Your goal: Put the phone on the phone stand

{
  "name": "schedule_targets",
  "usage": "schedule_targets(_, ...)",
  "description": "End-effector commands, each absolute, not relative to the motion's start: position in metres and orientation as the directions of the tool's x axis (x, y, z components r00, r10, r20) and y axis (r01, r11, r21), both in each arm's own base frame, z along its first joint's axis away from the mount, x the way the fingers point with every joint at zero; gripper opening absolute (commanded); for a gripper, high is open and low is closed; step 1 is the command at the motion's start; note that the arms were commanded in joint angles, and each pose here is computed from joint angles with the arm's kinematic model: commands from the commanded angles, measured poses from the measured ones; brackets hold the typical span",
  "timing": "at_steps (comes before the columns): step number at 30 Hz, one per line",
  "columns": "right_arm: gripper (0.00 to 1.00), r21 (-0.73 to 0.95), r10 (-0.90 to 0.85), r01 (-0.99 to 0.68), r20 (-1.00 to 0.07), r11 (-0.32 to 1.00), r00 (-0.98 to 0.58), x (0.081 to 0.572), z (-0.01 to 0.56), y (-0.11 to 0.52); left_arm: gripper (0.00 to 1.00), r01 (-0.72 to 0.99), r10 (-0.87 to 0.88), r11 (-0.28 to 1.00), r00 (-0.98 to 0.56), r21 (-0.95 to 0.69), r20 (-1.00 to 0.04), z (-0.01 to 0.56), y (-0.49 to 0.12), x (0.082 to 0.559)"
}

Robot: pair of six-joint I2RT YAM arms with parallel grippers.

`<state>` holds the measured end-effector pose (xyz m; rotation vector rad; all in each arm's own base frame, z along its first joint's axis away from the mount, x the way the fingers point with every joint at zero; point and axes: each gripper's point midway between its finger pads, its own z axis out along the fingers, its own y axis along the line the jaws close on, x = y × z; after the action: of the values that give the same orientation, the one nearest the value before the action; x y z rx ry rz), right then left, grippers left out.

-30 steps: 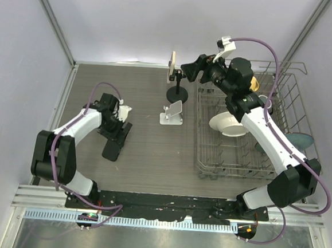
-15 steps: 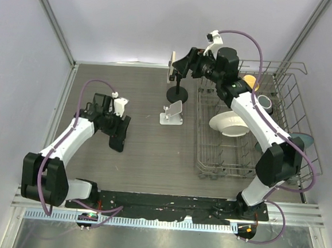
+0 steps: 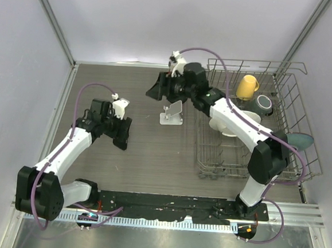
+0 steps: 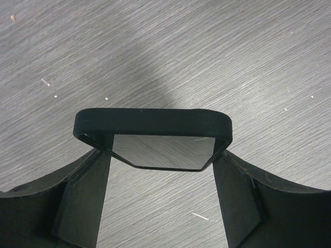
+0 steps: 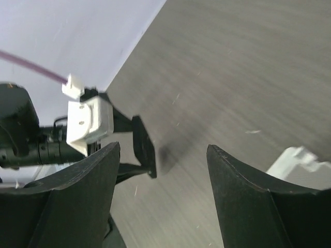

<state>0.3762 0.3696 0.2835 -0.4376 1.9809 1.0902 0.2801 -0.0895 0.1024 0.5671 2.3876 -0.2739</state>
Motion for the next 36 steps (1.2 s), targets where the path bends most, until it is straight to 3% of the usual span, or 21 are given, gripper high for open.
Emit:
schedule_targets(1,0.72,0.538,0.028,-0.636,-0.775,0.553,-0.631,0.34,0.258,0.399,0.0,0.532,0.316,0.847,-0.541,-0.025,-0.779,0.138,-0.109,0.297)
schedule_targets(8,0.64,0.584,0.074,-0.634,-0.762,0.507,-0.643,0.307,0.243,0.42,0.0,0.587,0.32,0.809,-0.487,-0.033,-0.813,0.147,-0.124,0.291)
schedule_targets(17,0.64,0.595,0.079,-0.649,-0.763,0.475,-0.641,0.29,0.222,0.43,0.0,0.649,0.348,0.76,-0.424,-0.013,-0.836,0.155,-0.137,0.284)
schedule_targets(27,0.64,0.592,0.133,-0.694,-0.791,0.41,-0.597,0.278,0.236,0.432,0.0,0.669,0.354,0.743,-0.426,-0.026,-0.833,0.152,-0.144,0.283)
schedule_targets(36,0.63,0.564,0.085,-0.707,-0.803,0.426,-0.59,0.271,0.221,0.443,0.0,0.677,0.364,0.736,-0.421,-0.021,-0.831,0.151,-0.146,0.282)
